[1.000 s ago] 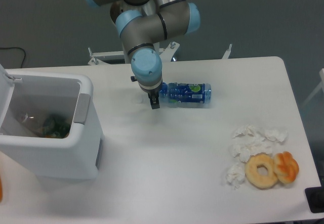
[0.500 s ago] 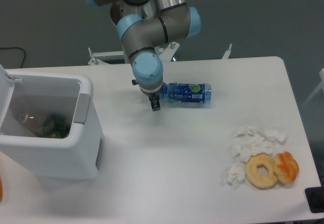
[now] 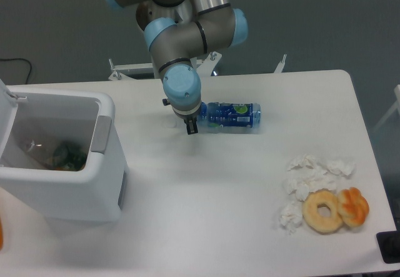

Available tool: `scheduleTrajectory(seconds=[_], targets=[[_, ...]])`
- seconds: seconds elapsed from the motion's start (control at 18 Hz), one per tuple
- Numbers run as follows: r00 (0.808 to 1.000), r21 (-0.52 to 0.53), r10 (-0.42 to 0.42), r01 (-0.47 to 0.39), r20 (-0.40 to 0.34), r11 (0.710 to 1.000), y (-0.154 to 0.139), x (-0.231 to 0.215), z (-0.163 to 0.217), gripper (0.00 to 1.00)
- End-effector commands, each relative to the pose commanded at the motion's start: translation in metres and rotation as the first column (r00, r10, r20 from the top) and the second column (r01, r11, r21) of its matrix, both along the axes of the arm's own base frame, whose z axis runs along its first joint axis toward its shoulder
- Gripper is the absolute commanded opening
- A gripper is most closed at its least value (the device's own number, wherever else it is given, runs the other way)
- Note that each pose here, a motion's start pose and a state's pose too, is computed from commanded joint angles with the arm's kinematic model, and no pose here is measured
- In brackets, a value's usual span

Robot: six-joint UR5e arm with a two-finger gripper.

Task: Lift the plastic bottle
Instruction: 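Close the gripper around the bottle's cap end, then lift the grasped bottle up off the table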

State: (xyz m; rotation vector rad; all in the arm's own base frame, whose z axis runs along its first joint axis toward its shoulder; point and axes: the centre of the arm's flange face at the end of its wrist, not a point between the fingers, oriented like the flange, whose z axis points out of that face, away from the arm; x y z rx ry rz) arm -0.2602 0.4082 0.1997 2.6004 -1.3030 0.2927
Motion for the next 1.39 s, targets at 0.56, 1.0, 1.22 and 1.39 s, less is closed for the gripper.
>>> scheduleTrajectory(seconds=[0.56, 1.0, 1.22, 1.39], targets=[[1.0, 0.006, 0.017, -0.016, -0.019, 1.0, 0.006, -0.007, 0.012, 0.11], [0.997, 0.102, 0.039, -0.032, -0.07, 0.994, 0.053, -0.043, 0.127, 0.11], [0.992, 0.253, 0.109, -0.091, -0.061, 0.963, 0.072, -0.054, 0.174, 0.11], [0.982, 0.342, 0.18, -0.151, -0.055, 0.927, 0.084, -0.06, 0.208, 0.1]])
